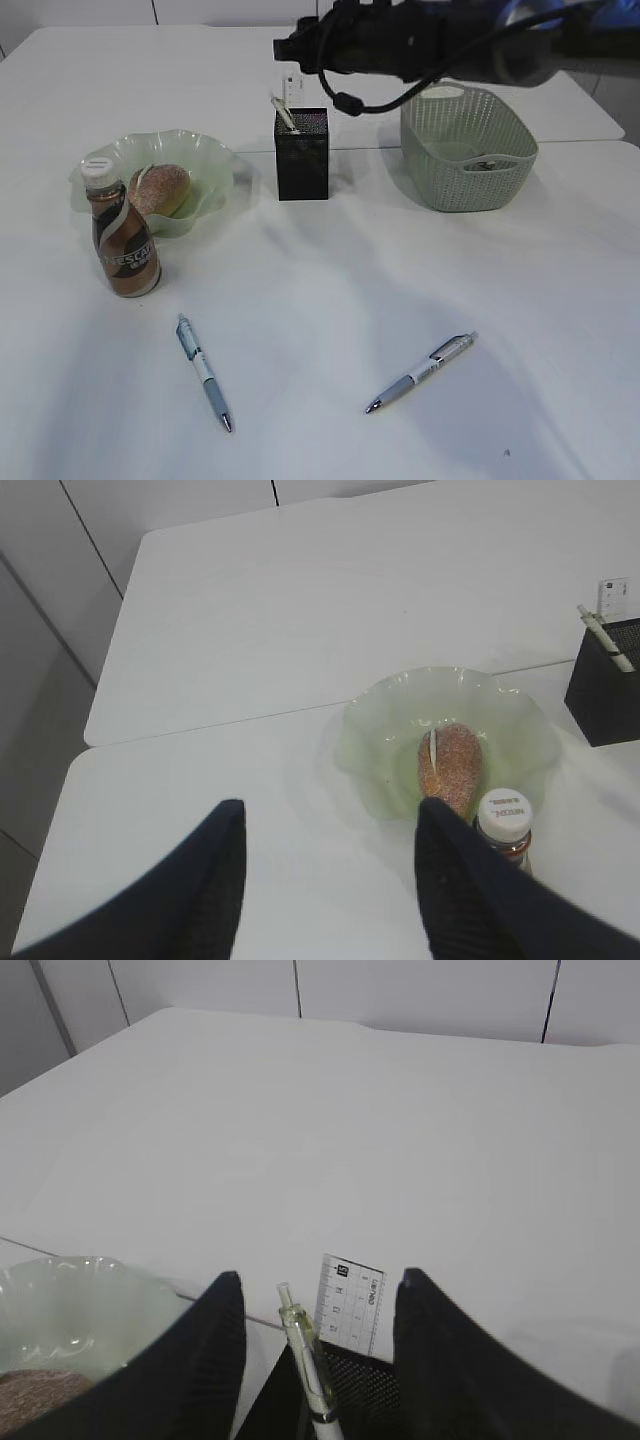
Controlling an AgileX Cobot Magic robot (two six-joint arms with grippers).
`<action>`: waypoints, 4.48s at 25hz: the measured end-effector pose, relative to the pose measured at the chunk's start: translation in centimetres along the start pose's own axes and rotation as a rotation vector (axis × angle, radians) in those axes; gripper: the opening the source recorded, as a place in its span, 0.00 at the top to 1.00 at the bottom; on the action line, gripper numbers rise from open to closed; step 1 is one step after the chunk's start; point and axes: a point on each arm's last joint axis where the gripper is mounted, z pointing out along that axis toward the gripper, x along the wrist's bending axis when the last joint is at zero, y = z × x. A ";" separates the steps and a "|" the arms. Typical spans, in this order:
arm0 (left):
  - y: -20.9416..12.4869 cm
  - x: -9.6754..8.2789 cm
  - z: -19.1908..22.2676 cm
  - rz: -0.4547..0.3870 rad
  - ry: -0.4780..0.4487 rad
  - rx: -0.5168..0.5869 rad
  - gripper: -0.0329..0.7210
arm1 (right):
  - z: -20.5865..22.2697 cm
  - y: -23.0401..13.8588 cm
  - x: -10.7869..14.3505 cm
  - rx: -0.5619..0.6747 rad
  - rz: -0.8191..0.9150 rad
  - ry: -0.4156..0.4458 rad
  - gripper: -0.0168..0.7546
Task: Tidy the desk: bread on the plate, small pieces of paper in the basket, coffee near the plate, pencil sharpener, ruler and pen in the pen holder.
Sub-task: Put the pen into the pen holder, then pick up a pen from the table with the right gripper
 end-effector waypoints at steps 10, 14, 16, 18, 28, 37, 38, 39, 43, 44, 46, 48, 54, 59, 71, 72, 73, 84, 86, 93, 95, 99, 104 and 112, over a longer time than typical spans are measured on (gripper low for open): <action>0.0 -0.2 0.0 -0.034 -0.020 0.004 0.45 | -8.1 6.6 0.9 0.178 -0.013 0.049 0.47; -0.3 -0.2 0.0 -0.045 -0.021 0.031 0.45 | -11.3 8.1 1.2 0.261 -0.014 0.066 0.48; -0.5 -0.2 0.0 -0.051 -0.022 0.050 0.45 | -12.3 8.4 1.3 0.301 -0.014 0.072 0.48; -0.7 -0.2 0.0 -0.053 -0.020 0.072 0.45 | -13.2 8.5 1.4 0.340 -0.003 0.075 0.48; -0.8 -0.2 -0.3 -0.073 -0.028 0.084 0.45 | -17.0 6.5 1.7 0.753 0.031 0.101 0.48; -0.9 -0.2 -0.9 -0.081 -0.028 0.087 0.45 | -18.9 7.3 1.6 0.765 0.107 0.053 0.48; -0.9 -0.1 -1.0 -0.081 -0.028 0.089 0.45 | -19.3 7.3 1.5 0.763 0.106 0.040 0.48; -0.9 -0.1 -1.0 -0.081 -0.027 0.090 0.45 | -20.2 7.6 1.4 0.752 0.110 0.023 0.48; -0.9 -0.1 -1.0 -0.081 -0.027 0.090 0.45 | -22.0 7.4 1.3 0.752 0.116 0.007 0.48; -0.9 -0.1 -1.0 -0.081 -0.027 0.090 0.45 | -23.5 6.5 1.2 0.779 0.129 -0.003 0.48; -0.9 -0.1 -1.0 -0.081 -0.027 0.090 0.45 | -24.7 5.5 1.2 0.804 0.149 -0.014 0.48; -0.9 -0.1 -1.0 -0.081 -0.027 0.090 0.45 | -26.2 4.4 1.1 0.813 0.176 -0.027 0.48; -0.9 -0.2 -1.0 -0.082 -0.028 0.091 0.45 | -29.0 -0.4 0.9 0.868 0.301 -0.096 0.48; -0.9 -0.2 -1.0 -0.086 -0.031 0.091 0.45 | -28.5 -3.7 0.6 0.908 0.364 -0.140 0.48; -1.2 -0.3 -1.0 -0.114 -0.046 0.126 0.45 | -24.0 -6.0 0.2 0.835 0.629 -0.283 0.48; -1.2 -0.3 -1.0 -0.115 -0.046 0.130 0.45 | -23.1 -7.0 0.2 0.864 0.666 -0.315 0.48; -1.3 -0.3 -1.0 -0.116 -0.046 0.138 0.45 | -22.7 -7.4 0.2 0.880 0.676 -0.327 0.48; -1.6 -0.3 -1.1 -0.115 -0.041 0.170 0.45 | -19.8 -11.0 0.5 0.999 0.872 -0.439 0.48; -1.6 -0.3 -1.1 -0.115 -0.041 0.171 0.45 | -19.2 -11.9 0.4 1.017 0.898 -0.469 0.48; -1.6 -0.3 -1.1 -0.115 -0.041 0.173 0.45 | -17.9 -13.6 0.3 1.044 0.910 -0.500 0.48; -1.6 -0.3 -1.1 -0.115 -0.041 0.175 0.45 | -17.2 -14.3 0.3 1.040 0.933 -0.500 0.48; -1.6 -0.3 -1.1 -0.115 -0.041 0.175 0.45 | -16.3 -15.0 0.5 1.021 0.988 -0.488 0.48; -1.6 -0.3 -1.1 -0.115 -0.041 0.175 0.45 | -15.7 -15.6 0.5 1.012 1.000 -0.490 0.48; -1.7 -0.3 -1.1 -0.115 -0.040 0.177 0.45 | -14.8 -17.1 0.5 1.034 1.028 -0.508 0.48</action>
